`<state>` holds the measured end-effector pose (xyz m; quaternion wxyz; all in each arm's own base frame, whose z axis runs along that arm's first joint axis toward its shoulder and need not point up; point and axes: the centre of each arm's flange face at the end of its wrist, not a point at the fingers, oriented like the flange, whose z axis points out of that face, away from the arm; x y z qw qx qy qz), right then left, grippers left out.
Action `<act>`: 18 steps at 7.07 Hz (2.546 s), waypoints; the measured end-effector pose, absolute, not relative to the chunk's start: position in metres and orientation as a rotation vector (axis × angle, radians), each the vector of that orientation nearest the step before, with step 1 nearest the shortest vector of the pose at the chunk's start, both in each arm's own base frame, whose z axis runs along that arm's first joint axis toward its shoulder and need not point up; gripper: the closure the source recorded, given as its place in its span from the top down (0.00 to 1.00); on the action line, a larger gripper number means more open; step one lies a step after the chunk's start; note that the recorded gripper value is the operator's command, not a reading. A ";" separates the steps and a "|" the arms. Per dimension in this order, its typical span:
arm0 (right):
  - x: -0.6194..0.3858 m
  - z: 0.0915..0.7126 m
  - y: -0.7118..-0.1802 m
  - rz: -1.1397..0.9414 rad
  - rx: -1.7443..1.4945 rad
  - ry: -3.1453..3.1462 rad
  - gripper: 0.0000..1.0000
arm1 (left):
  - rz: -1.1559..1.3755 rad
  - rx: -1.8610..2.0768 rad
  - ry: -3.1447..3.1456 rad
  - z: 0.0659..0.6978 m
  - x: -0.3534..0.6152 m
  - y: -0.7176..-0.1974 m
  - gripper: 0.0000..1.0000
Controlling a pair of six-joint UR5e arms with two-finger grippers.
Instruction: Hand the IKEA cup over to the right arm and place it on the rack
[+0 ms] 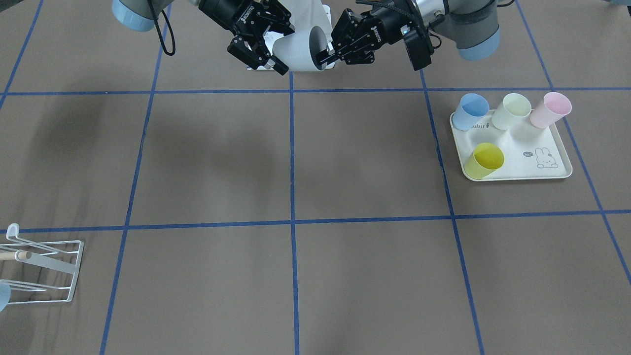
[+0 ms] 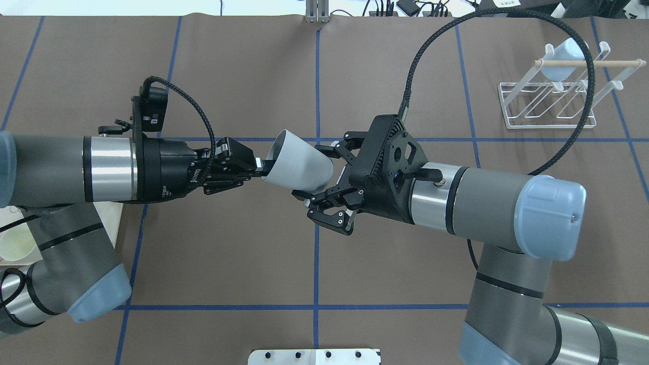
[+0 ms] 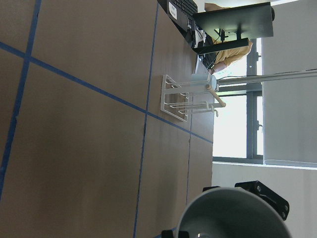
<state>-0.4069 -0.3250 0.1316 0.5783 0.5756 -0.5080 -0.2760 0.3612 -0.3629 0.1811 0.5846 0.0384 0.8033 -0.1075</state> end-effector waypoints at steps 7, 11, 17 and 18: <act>-0.404 0.131 -0.325 -0.644 1.349 -1.190 0.33 | -0.248 0.092 1.872 0.180 0.357 -0.364 1.00; -0.359 0.142 -0.367 -0.696 1.222 -1.075 0.17 | -0.182 0.264 1.670 0.222 0.314 -0.394 1.00; -0.224 0.212 -0.505 -0.900 0.831 -0.492 0.00 | -0.066 0.443 1.482 0.289 0.275 -0.396 1.00; -0.213 0.227 -0.525 -0.993 0.817 -0.348 0.00 | -0.067 0.445 1.482 0.289 0.275 -0.396 1.00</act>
